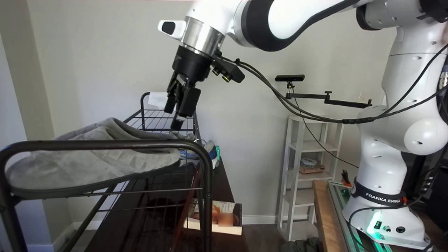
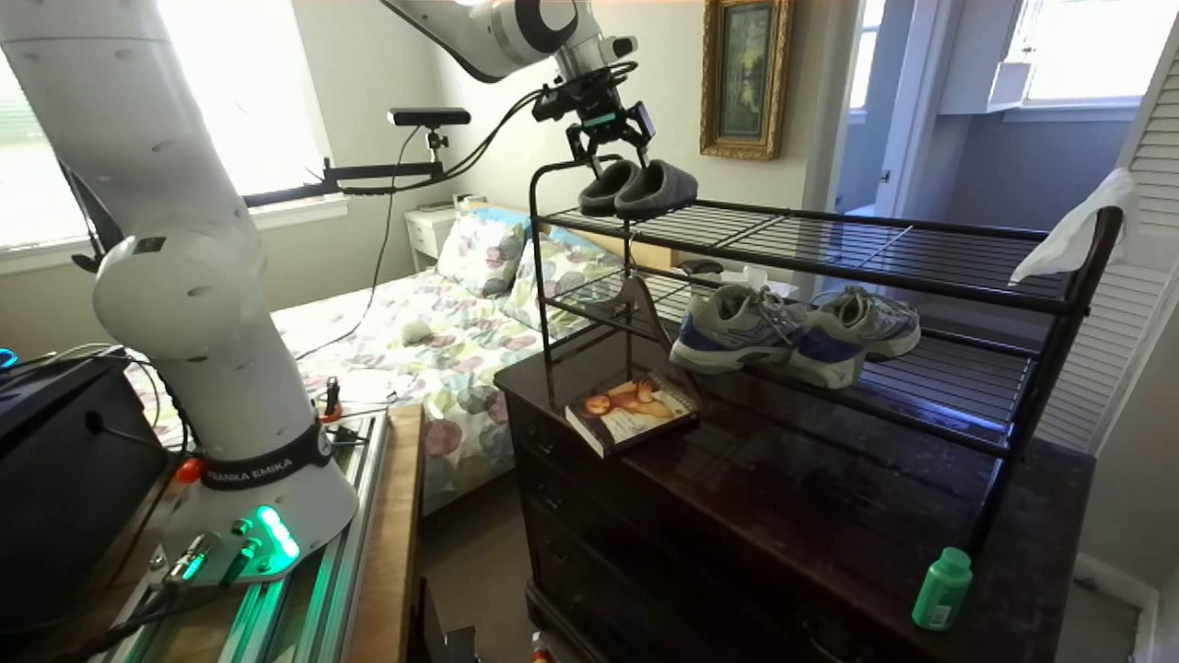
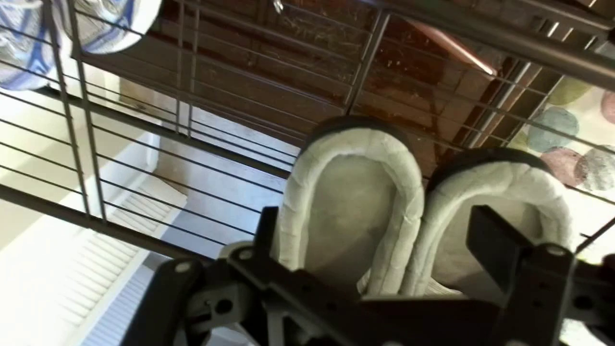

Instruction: Pick up ta pair of shoes from the top of the rack and put it on top of the cabinet

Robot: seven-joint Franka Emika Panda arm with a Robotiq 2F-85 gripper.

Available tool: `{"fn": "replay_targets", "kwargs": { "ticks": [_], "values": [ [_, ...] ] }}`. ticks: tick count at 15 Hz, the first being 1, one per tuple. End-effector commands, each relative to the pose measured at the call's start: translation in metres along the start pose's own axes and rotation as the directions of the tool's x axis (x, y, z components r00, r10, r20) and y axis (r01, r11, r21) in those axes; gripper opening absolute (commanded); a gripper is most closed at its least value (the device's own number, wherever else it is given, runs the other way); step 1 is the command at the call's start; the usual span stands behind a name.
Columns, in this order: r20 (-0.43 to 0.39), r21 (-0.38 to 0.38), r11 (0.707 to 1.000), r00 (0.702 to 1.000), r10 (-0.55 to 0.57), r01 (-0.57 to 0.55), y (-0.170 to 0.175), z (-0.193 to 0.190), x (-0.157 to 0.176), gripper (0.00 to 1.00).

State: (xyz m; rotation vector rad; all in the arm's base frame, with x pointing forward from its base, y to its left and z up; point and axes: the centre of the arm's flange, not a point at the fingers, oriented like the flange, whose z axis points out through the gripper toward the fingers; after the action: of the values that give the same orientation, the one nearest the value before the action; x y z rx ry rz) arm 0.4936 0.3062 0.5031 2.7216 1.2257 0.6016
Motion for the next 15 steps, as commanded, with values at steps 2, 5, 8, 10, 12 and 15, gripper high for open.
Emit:
{"fn": "replay_targets", "kwargs": {
  "ticks": [2, 5, 8, 10, 12, 15],
  "values": [
    [-0.066, 0.155, 0.985, 0.995, -0.069, 0.079, -0.009, 0.011, 0.020, 1.00],
    [-0.076, 0.125, 0.987, 0.993, -0.093, 0.102, -0.014, 0.021, 0.024, 1.00],
    [-0.086, 0.088, 0.991, 0.992, -0.089, 0.097, -0.006, 0.029, 0.029, 1.00],
    [-0.089, 0.081, 0.992, 0.992, -0.086, 0.093, 0.000, 0.040, 0.035, 1.00],
    [-0.081, 0.100, 0.992, 0.994, -0.074, 0.082, 0.003, 0.052, 0.047, 1.00],
    [-0.061, 0.137, 0.988, 0.996, -0.059, 0.067, -0.003, 0.069, 0.055, 1.00]
  ]
}}
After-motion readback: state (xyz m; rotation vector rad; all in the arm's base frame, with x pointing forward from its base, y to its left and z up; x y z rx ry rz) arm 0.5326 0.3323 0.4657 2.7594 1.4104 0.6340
